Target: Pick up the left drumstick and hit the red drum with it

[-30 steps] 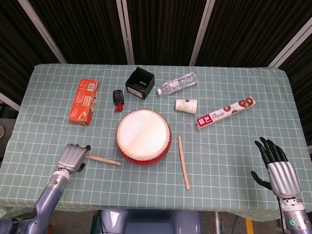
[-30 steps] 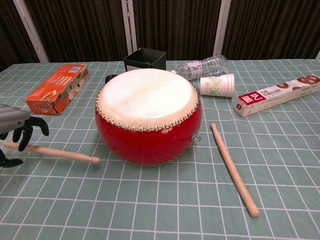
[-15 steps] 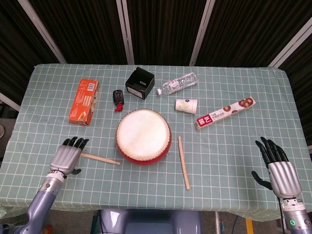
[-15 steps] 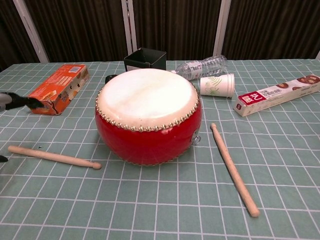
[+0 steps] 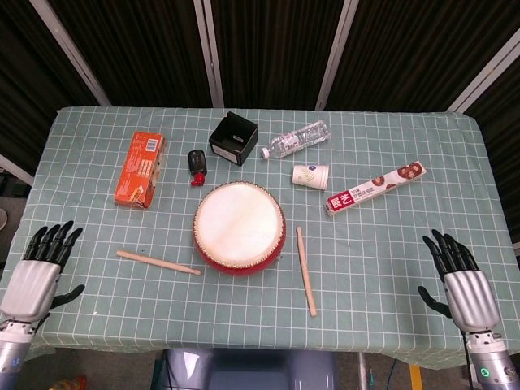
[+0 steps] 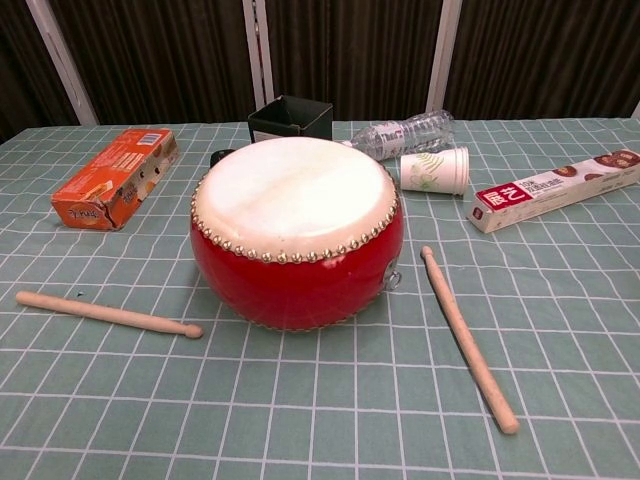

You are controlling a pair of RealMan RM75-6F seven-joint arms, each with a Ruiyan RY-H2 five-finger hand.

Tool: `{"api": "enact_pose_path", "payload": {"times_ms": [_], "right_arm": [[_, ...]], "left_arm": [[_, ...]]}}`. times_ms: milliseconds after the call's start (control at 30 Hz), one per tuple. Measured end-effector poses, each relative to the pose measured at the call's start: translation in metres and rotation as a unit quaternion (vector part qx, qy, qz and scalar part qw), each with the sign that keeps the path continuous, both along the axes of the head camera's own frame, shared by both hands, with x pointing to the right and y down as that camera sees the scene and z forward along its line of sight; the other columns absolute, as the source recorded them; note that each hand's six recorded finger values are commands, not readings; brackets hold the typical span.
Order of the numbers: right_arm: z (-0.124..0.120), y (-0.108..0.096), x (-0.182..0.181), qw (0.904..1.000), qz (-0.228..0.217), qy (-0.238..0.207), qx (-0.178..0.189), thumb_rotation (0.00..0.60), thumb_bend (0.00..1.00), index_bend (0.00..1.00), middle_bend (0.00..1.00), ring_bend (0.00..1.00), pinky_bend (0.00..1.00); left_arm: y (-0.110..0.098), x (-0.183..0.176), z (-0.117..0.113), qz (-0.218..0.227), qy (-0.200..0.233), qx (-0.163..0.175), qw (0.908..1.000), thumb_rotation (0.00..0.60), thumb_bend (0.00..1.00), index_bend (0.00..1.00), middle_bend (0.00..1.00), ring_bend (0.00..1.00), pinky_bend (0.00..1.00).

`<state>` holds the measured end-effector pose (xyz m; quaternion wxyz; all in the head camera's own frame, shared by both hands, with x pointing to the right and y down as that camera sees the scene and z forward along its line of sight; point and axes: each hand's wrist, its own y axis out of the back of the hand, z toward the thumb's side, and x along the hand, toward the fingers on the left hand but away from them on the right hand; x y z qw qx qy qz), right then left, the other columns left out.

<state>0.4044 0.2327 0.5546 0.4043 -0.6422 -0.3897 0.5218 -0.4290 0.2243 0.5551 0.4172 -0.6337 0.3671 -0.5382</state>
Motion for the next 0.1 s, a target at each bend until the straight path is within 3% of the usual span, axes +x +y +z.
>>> {"api": "enact_pose_path", "payload": {"times_ms": [100], "right_arm": [[-0.0006,0.0,0.001,1.0,0.002,0.0,0.001,0.6,0.29,0.0,0.0,0.0,0.13]], "left_arm": [[0.005,-0.0111,-0.0026,-0.012,0.001,-0.002,0.9999,0.6,0.0,0.0,0.0,0.0,0.0]]}}
